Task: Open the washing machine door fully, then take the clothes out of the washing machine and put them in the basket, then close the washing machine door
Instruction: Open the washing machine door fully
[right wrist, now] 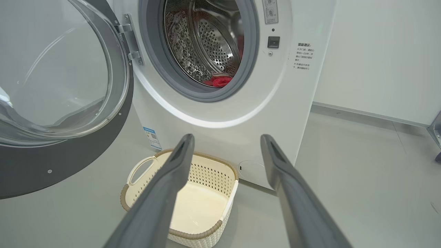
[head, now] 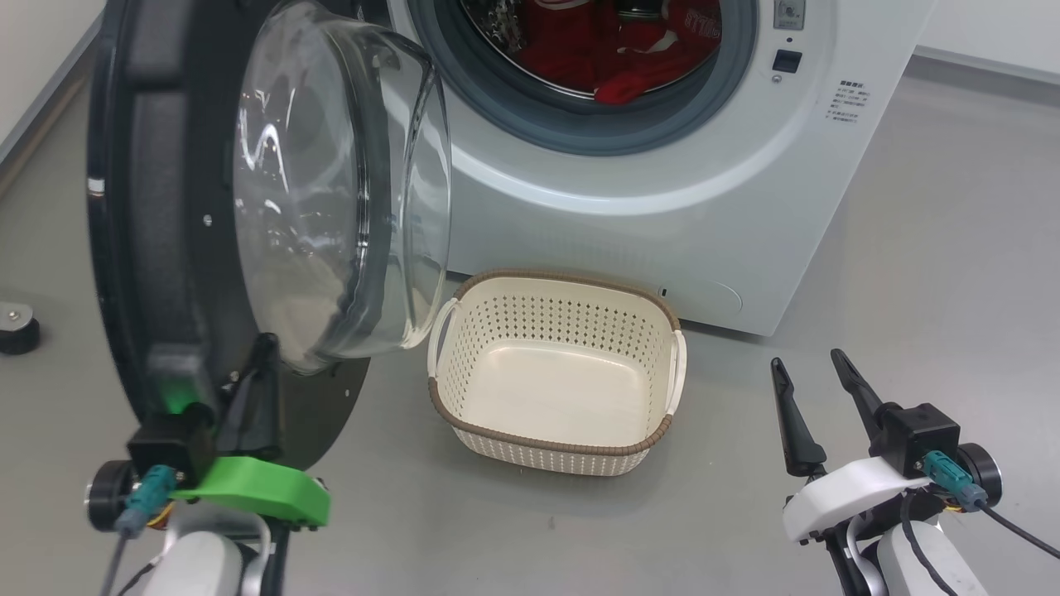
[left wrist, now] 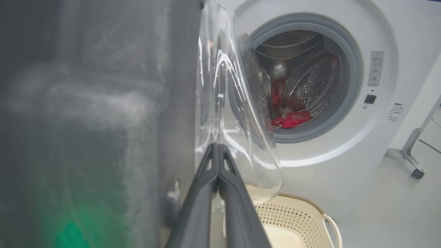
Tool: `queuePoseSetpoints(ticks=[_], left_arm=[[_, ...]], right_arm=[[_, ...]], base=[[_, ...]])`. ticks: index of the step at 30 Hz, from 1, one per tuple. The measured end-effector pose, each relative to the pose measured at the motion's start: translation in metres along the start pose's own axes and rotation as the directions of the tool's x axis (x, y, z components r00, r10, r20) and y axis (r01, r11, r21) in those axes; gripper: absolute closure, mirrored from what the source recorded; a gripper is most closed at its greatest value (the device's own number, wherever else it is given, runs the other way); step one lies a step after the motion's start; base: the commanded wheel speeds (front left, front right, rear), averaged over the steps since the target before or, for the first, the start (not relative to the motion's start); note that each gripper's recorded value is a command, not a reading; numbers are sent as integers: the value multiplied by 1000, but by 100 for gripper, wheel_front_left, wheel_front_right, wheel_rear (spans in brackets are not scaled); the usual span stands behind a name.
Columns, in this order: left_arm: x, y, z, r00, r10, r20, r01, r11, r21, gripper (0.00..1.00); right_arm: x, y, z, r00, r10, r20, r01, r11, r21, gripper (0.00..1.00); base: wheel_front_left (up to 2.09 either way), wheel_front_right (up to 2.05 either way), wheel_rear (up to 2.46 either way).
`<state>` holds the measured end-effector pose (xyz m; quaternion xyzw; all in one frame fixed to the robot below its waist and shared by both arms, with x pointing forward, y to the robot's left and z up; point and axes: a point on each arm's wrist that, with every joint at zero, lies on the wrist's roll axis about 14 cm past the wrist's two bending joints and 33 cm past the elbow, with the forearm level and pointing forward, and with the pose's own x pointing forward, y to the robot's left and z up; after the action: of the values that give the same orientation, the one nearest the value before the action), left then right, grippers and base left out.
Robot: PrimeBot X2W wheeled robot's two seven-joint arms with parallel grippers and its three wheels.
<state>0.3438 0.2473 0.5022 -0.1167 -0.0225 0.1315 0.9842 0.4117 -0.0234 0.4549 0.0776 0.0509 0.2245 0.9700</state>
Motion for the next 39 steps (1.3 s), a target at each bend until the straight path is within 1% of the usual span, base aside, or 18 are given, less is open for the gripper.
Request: queuePoseSetpoints(ticks=[8, 19, 29, 34, 39], left_arm=[[2, 53, 13, 989, 148, 31, -148, 989, -11, 100], [7, 102, 17, 961, 273, 34, -274, 962, 3, 100], [22, 136, 28, 933, 357, 52, -357, 934, 6, 100], [26, 152, 29, 918, 394, 50, -395, 918, 24, 100], [29, 161, 29, 908, 417, 48, -419, 908, 34, 100]], right_arm=[[2, 1, -4, 1000, 6, -10, -6, 1000, 6, 0], [7, -5, -6, 1000, -4, -8, 5, 1000, 7, 0], [15, -17, -10, 1000, -25, -11, 25, 1000, 14, 0], [20, -19, -13, 1000, -24, -14, 24, 1000, 13, 0], [24, -21, -14, 1000, -23, -11, 23, 1000, 2, 0]], base=[[0, 0, 0], [0, 0, 0], [0, 0, 0], [0, 0, 0], [0, 0, 0]])
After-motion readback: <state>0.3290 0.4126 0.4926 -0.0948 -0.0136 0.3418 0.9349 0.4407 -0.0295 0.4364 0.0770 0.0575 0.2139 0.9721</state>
